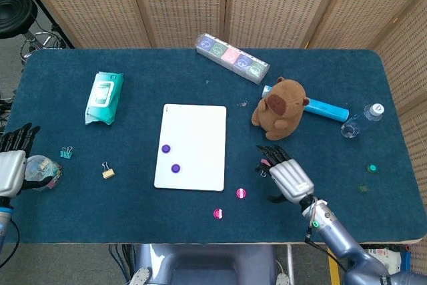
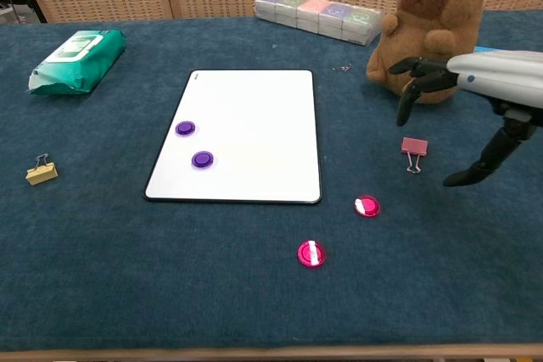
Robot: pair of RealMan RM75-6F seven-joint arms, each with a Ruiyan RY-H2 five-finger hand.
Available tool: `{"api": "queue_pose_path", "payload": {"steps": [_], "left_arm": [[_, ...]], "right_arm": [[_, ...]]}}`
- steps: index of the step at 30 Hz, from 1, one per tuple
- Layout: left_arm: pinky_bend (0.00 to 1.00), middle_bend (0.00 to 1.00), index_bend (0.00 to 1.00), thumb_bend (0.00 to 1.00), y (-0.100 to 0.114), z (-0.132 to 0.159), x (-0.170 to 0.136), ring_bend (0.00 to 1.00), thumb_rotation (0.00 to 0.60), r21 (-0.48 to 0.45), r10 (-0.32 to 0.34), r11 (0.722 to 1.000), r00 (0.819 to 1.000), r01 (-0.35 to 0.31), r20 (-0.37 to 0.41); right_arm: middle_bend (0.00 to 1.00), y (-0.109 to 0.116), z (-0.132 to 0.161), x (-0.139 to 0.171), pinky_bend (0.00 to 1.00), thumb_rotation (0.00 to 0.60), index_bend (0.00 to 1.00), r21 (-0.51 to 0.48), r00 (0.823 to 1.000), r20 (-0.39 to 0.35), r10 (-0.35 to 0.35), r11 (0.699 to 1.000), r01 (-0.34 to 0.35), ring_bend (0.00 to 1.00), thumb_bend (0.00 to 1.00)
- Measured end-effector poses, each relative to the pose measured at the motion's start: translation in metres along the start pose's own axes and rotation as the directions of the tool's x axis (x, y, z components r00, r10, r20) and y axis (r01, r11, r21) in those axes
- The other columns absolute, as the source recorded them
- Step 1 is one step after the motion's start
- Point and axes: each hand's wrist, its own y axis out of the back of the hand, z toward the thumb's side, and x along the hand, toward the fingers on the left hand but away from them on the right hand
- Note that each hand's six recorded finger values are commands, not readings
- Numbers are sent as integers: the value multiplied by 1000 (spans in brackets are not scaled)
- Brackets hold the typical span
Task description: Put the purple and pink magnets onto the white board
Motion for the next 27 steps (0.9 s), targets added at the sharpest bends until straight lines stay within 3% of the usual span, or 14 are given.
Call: {"api": "queue_pose_path", "payload": {"steps": [7, 14, 27], "left_arm": [[0, 0, 0, 24, -1, 4, -2, 0, 600, -2, -20, 1000, 999, 20, 31], [0, 0, 0, 24, 0, 5, -6, 0, 600, -19, -19, 1000, 999, 20, 47], [0, 0, 0, 24, 1, 4, -8, 0, 600, -32, -28, 999, 998, 30, 63]], "right_arm": [[0, -16, 19, -19, 0, 600, 322, -11, 999, 9, 48, 999, -48, 0, 141], [0, -30, 33, -27, 0, 600, 368, -20, 997, 33, 71, 997, -70, 0, 234], [0, -48, 44, -29, 0, 600, 390, -23, 994, 46, 98, 995, -97, 0, 237]]}}
